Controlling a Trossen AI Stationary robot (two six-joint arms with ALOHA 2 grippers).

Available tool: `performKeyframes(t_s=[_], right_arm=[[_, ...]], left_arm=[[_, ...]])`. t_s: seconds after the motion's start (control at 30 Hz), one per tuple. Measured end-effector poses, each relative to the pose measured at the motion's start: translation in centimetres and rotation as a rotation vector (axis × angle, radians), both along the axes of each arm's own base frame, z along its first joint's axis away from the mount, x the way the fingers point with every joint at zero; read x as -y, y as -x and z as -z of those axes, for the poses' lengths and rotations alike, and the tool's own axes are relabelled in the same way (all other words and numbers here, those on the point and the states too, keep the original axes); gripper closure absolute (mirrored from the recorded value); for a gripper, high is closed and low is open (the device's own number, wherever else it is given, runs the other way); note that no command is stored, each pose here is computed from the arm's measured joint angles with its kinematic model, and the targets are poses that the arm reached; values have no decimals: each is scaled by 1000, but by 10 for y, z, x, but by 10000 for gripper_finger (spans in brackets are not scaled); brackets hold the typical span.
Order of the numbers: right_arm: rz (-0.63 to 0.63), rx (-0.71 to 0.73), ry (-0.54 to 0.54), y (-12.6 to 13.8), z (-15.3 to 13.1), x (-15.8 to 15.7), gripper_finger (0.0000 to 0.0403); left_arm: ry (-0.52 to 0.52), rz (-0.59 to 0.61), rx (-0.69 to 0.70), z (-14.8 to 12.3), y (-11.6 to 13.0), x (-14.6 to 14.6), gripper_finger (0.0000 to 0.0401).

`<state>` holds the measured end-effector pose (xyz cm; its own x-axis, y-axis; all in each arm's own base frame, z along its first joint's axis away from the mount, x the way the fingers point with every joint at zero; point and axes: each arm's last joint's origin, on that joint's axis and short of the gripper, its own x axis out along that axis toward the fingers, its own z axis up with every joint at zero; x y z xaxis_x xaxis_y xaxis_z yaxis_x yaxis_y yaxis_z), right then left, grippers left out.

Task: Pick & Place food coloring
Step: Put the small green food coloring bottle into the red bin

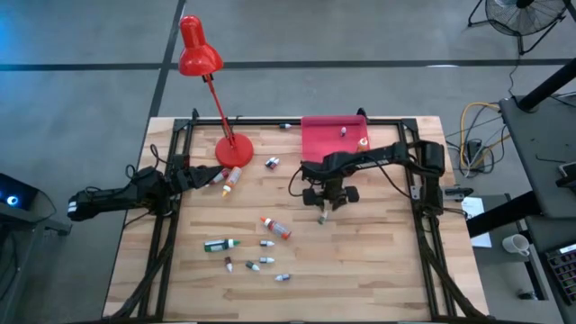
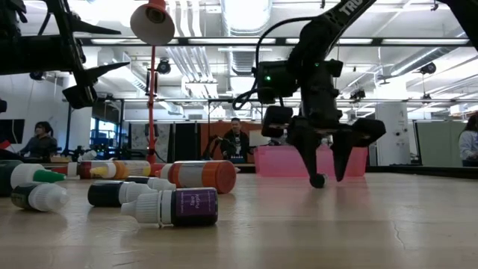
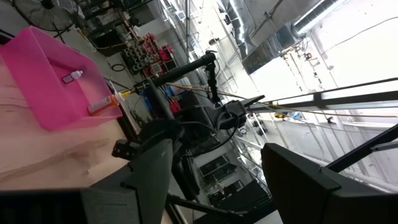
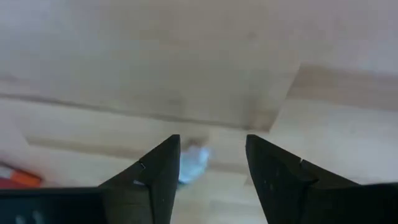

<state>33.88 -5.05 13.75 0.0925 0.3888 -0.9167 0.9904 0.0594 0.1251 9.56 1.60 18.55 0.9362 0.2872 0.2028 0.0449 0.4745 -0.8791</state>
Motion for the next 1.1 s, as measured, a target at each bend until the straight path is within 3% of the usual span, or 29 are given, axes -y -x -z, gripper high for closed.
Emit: performKeyframes(t_s=[0.17,0.4,0.53,0.7,0.83,0.9,1.1], right_arm=[[4,-7,-66,5,5,-3,244],[140,30,-125,5,15,-1,259],[105,59,-10,4,8,-7,265],[-18,177,317,3,-22,-7,274],[-324,293,514,9,-52,-17,280],[-486,295,547,16,-60,-21,283],[-614,220,504,36,-67,-31,291]], left_arm=[[0,0,0,0,0,0,181],[0,0,0,0,0,0,181],[0,0,0,0,0,0,181],[0,0,-1,0,0,0,181],[0,0,-1,0,0,0,181],[0,0,-1,0,0,0,181],[0,0,-1,0,0,0,181]])
